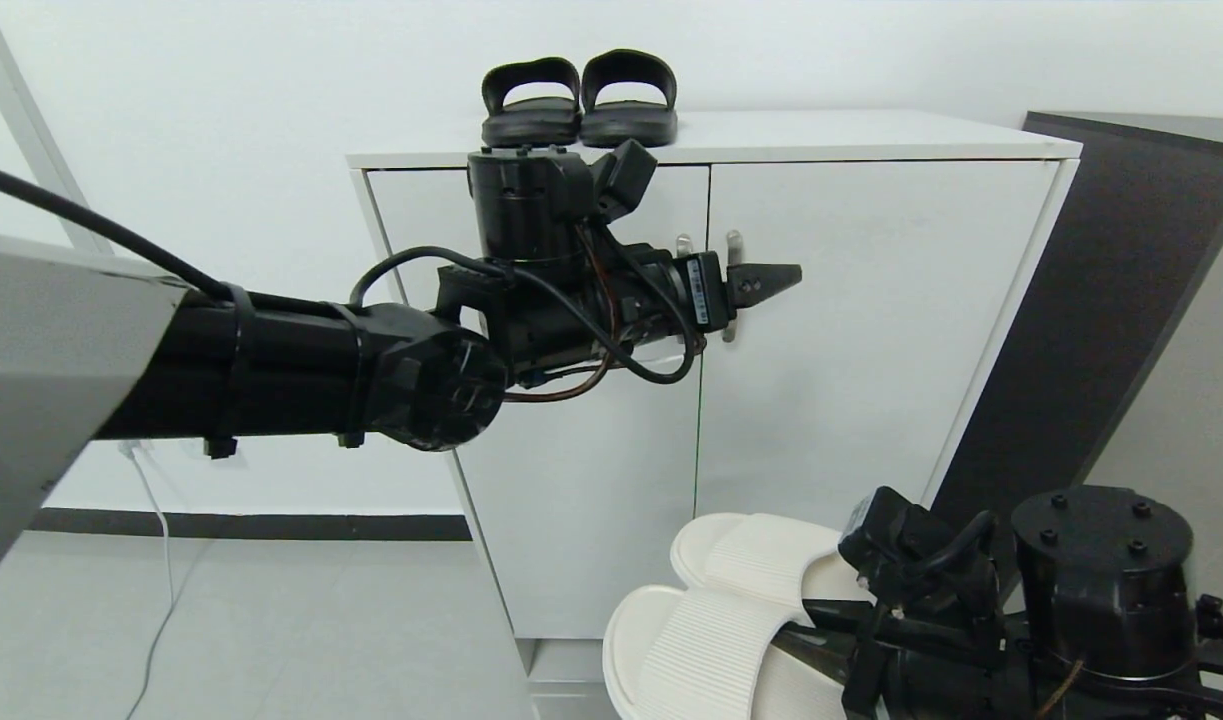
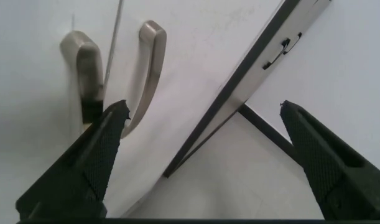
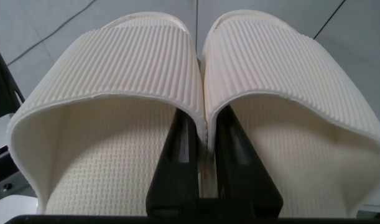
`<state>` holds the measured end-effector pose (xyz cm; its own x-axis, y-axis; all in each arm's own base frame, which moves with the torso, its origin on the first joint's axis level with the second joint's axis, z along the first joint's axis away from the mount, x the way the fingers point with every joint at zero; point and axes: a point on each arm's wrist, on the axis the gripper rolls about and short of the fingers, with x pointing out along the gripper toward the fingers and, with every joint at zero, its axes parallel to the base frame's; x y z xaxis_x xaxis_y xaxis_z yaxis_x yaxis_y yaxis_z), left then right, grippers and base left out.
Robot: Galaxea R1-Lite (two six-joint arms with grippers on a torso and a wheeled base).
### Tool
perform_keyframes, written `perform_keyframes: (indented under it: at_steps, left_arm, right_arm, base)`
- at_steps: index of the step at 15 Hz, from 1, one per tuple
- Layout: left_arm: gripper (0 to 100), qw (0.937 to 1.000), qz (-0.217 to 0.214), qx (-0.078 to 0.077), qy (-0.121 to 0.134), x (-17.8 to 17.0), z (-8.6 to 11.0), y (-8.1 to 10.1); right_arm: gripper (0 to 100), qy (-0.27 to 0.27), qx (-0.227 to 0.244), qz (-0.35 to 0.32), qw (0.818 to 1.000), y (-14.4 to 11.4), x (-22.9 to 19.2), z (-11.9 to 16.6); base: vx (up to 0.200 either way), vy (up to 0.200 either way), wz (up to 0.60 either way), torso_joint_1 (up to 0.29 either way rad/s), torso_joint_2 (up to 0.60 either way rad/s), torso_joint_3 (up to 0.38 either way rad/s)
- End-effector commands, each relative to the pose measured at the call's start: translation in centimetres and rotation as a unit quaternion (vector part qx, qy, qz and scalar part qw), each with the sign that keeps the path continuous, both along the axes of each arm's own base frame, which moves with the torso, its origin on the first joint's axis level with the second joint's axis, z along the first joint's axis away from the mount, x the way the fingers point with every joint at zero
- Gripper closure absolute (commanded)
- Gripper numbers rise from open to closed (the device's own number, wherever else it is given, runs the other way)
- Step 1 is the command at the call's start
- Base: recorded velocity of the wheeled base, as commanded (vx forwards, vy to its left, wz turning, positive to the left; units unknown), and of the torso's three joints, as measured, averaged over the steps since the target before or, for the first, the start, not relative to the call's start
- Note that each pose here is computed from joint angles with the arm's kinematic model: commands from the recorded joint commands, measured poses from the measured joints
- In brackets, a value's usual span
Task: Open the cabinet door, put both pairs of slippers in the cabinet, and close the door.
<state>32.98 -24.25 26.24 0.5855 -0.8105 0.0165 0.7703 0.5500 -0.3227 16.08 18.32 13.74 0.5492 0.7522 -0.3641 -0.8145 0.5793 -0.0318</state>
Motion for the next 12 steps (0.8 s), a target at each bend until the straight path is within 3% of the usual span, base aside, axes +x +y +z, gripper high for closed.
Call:
perform_keyframes:
  at_steps: [1, 3, 7, 8, 12]
  left_arm:
    - [0, 1.0, 0.0, -0.004, 0.003, 0.7, -0.3, -0.5]
    - [0, 0.9996, -0.001, -0.023, 0.015, 1.4, -0.2, -1.0]
    - [0, 0.9995, 0.0, -0.021, 0.025, 2.4, -1.2, -1.6]
    - [100, 0.9994, -0.001, -0.021, 0.026, 2.4, -1.3, -1.7]
    - [100, 0.9995, 0.001, -0.022, 0.025, 2.3, -1.1, -1.6]
  right_arm:
    - [100, 0.0, 0.0, 0.0, 1.0, 0.0, 0.0, 0.0]
    - [100, -0.001, -0.001, 0.001, 1.0, 0.0, 0.0, 0.0]
    - [100, 0.0, -0.001, 0.001, 1.0, 0.0, 0.0, 0.0]
    - [100, 0.001, -0.001, 0.0, 1.0, 0.0, 0.0, -0.1]
    - [100, 0.001, -0.004, 0.001, 1.0, -0.1, -0.1, -0.2]
  base:
    - [0.0, 0.0, 0.0, 0.0, 0.0, 0.0]
    - [0.0, 0.0, 0.0, 0.0, 0.0, 0.0]
    - [0.0, 0.0, 0.0, 0.0, 0.0, 0.0]
    - [0.0, 0.0, 0.0, 0.0, 0.0, 0.0]
    - [0.0, 0.0, 0.0, 0.0, 0.0, 0.0]
